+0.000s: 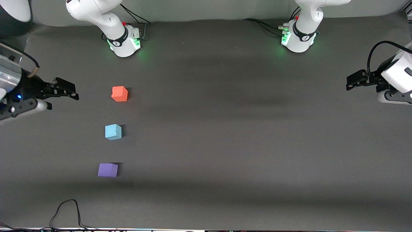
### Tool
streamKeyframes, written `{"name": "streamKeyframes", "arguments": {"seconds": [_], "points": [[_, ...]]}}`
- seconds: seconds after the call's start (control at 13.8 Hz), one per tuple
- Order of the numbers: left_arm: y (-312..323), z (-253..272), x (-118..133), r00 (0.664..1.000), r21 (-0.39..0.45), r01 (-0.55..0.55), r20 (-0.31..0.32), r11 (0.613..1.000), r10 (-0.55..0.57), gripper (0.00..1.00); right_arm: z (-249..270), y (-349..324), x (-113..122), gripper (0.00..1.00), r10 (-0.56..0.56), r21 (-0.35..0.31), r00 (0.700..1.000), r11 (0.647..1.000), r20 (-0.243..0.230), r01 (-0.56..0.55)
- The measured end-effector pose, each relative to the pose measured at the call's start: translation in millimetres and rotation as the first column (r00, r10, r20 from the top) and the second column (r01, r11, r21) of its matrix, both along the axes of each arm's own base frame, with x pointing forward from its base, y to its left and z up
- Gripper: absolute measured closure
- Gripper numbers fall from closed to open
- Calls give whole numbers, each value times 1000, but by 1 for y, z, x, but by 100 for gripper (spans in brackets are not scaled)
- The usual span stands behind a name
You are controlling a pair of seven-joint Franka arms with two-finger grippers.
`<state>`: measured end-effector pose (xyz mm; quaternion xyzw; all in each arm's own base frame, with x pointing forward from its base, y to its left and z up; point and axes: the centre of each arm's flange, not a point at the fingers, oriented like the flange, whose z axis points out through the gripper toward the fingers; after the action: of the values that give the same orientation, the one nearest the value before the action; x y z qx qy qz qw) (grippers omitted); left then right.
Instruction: Place blue block between orange and purple blocks
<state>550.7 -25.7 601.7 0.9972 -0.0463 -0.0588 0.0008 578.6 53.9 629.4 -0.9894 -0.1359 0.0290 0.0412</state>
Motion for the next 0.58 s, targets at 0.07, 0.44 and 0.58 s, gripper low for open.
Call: {"name": "streamKeyframes", "arguments": {"seconds": [0.07,0.44,0.58], "points": [[0,0,0,1000,0,0,0,1000,0,0,-1,-7,-9,0,-9,-4,1000,1000,11,9],[0,0,0,1000,0,0,1,1000,0,0,-19,-50,-30,0,-130,-7,991,991,-7,130],[0,0,0,1000,0,0,2,1000,0,0,-18,-42,-35,0,-166,-12,986,986,-24,165]]}}
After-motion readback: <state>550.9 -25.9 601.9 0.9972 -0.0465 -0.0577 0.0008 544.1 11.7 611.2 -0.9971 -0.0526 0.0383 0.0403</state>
